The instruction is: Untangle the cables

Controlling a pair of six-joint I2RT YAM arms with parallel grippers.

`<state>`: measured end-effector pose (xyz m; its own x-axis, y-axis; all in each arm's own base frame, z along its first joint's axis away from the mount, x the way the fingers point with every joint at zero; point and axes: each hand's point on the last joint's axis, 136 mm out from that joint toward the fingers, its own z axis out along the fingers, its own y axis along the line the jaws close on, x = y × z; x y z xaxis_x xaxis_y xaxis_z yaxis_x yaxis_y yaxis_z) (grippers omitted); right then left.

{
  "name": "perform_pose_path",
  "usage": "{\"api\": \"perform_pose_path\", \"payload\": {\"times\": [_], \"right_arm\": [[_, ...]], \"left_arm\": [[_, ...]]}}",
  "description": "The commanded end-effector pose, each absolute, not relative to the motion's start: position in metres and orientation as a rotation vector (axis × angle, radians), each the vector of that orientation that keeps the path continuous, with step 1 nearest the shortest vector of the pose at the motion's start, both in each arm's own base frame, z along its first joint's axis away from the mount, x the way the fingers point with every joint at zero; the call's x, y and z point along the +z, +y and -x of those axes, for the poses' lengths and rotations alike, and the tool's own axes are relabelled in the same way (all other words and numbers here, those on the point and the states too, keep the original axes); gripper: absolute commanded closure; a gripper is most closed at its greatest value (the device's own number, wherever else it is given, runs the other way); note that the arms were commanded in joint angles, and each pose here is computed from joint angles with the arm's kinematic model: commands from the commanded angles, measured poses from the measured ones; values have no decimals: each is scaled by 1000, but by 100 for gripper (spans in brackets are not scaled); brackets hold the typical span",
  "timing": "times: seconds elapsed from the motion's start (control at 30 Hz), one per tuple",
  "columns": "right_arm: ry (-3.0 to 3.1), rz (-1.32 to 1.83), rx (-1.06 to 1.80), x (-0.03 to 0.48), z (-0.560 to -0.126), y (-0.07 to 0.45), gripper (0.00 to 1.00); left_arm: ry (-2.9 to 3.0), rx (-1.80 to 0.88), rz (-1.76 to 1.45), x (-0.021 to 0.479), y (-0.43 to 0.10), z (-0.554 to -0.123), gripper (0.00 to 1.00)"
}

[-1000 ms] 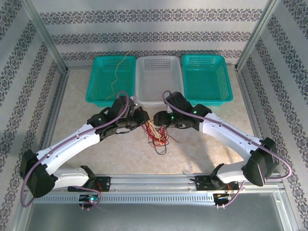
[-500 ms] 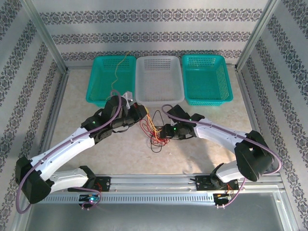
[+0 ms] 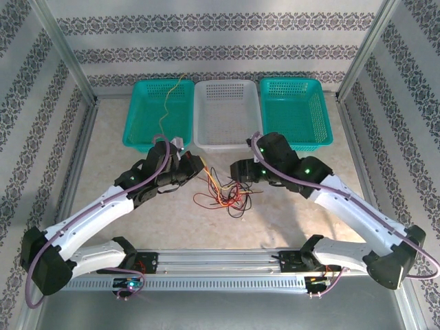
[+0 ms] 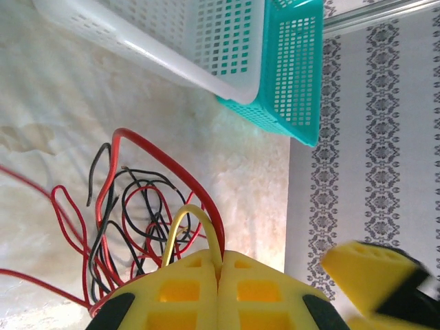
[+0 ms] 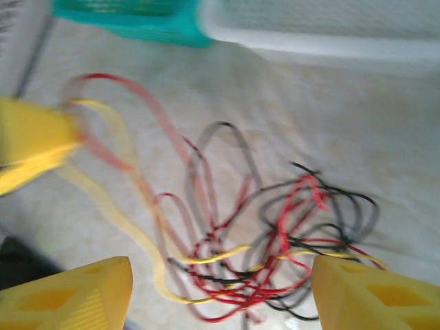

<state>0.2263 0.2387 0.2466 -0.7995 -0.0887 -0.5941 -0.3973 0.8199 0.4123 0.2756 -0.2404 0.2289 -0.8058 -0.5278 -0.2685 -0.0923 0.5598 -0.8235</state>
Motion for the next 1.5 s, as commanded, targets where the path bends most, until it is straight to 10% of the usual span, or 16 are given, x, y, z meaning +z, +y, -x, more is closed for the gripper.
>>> {"api": "perform_pose_path", "payload": {"times": [0.0,0.67,1.0,1.13,1.23,1.47], "right_arm": [[2364,551,758,259,-212,266,32],[2382,710,724,224,-221,330,52],[2398,758,675,215,-231,340,100],[2348,767,732,239,-223,336,100],[2305,762,737,259,-218,327,100],[2227,676,820,304,-220,312,100]], "left_arm": [[2263,-1231,504,241,-243,-281,100],[2275,-1261,501,246,-238,-274,100],[2306,-1220,512,232,-231,-272,100],[2335,-1117,570,210,-214,-270,66],[2317,-1080,629,196,-202,-273,59],[2323,-1032,706,160,-189,-280,78]]}}
